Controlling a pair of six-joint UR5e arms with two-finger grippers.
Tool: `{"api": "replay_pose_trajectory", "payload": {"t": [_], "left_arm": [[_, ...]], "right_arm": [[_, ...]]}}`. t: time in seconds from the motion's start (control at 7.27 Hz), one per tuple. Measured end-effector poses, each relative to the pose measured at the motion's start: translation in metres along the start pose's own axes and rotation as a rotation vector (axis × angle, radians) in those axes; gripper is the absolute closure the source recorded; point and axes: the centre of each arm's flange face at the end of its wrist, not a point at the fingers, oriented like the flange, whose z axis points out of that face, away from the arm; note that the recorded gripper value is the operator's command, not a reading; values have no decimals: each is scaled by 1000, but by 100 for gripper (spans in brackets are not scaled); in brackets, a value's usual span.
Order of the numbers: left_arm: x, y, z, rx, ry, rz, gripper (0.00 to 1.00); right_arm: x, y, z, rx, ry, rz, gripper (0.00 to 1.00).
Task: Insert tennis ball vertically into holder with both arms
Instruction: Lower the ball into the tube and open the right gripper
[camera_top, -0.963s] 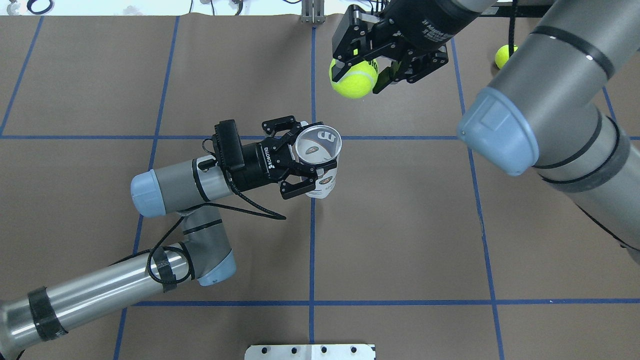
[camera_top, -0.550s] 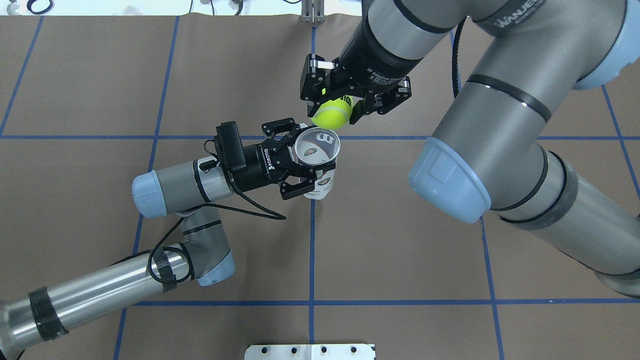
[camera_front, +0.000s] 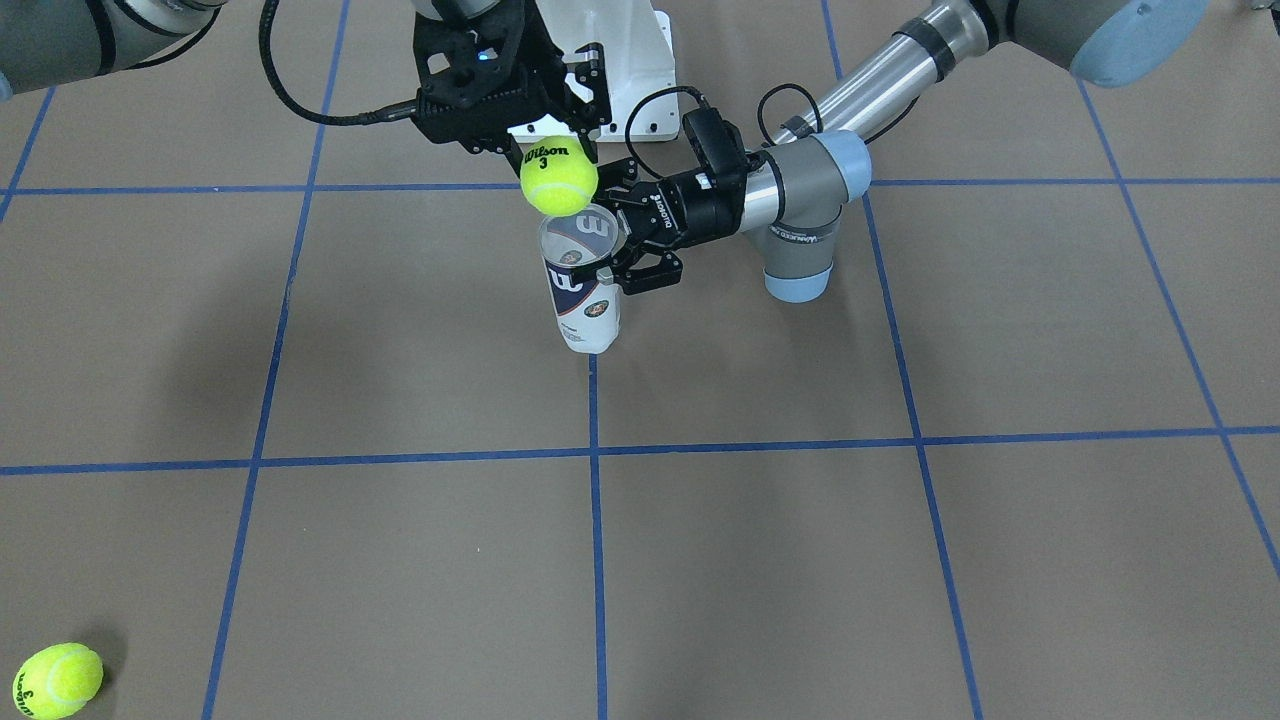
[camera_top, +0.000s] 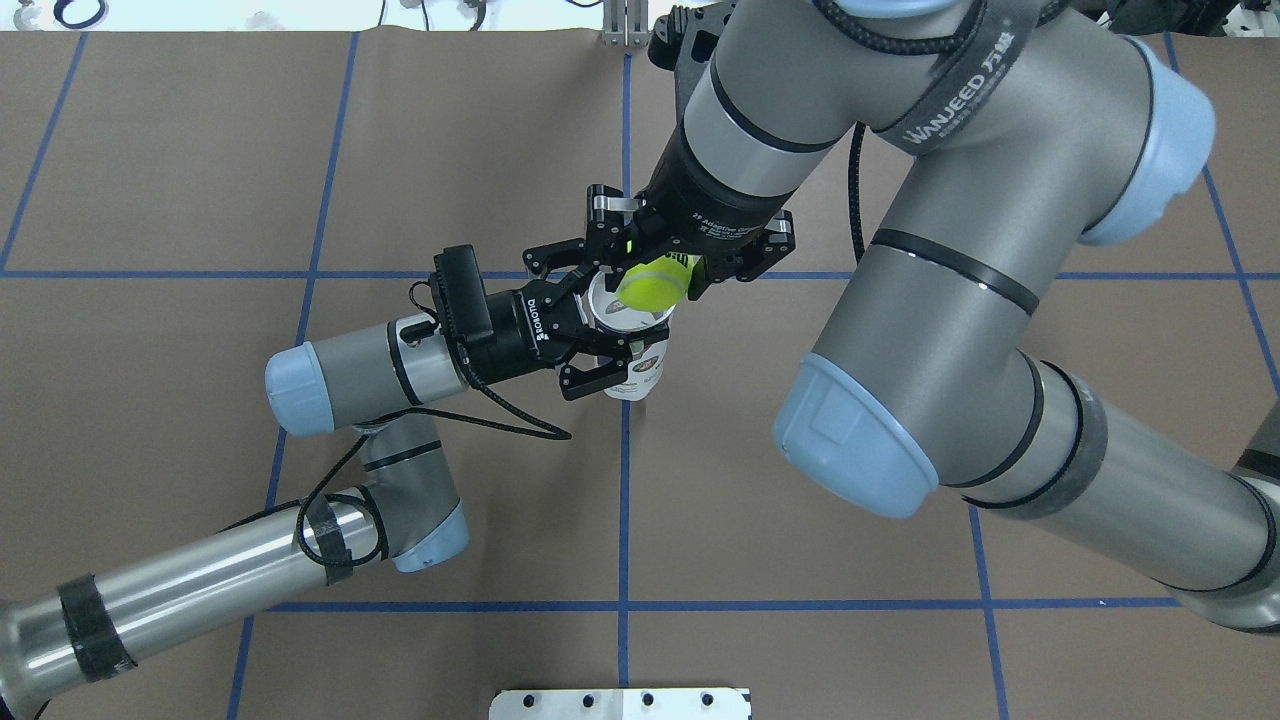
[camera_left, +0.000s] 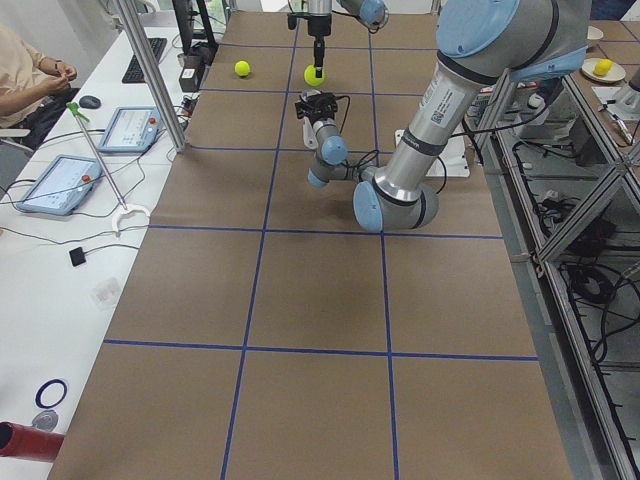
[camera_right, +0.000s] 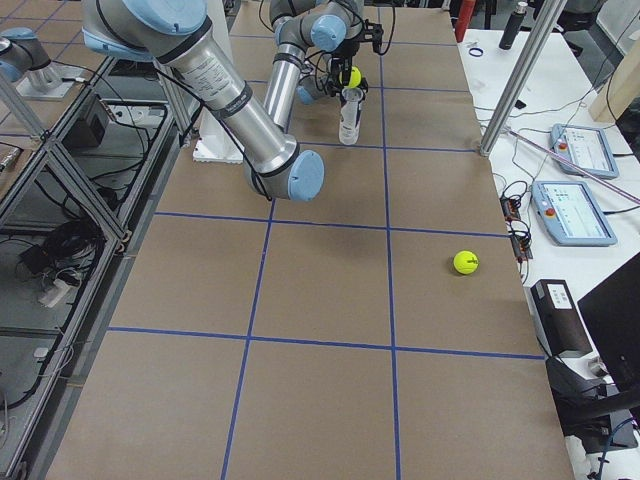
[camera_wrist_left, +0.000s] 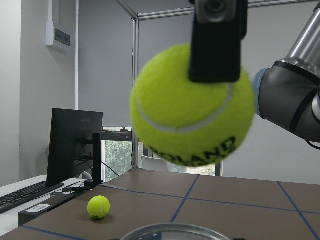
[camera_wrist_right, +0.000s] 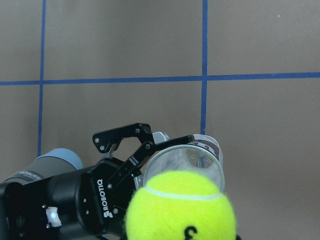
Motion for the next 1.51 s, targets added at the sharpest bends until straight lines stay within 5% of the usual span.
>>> {"api": "replay_pose_trajectory", "payload": {"t": [0.28, 0.41, 0.69, 1.51], "left_arm": [[1, 1, 0, -1, 1, -1, 24], [1, 1, 0, -1, 2, -2, 24], [3, 2, 0, -1, 4, -4, 24], [4, 2, 1, 0, 6, -4, 20]], "right_arm": [[-6, -2, 14, 5, 28, -3, 71], [-7, -4, 18, 4, 36, -3, 58], [-9, -9, 24, 1, 48, -2, 7], [-11, -8, 20, 4, 49, -3, 2]]}}
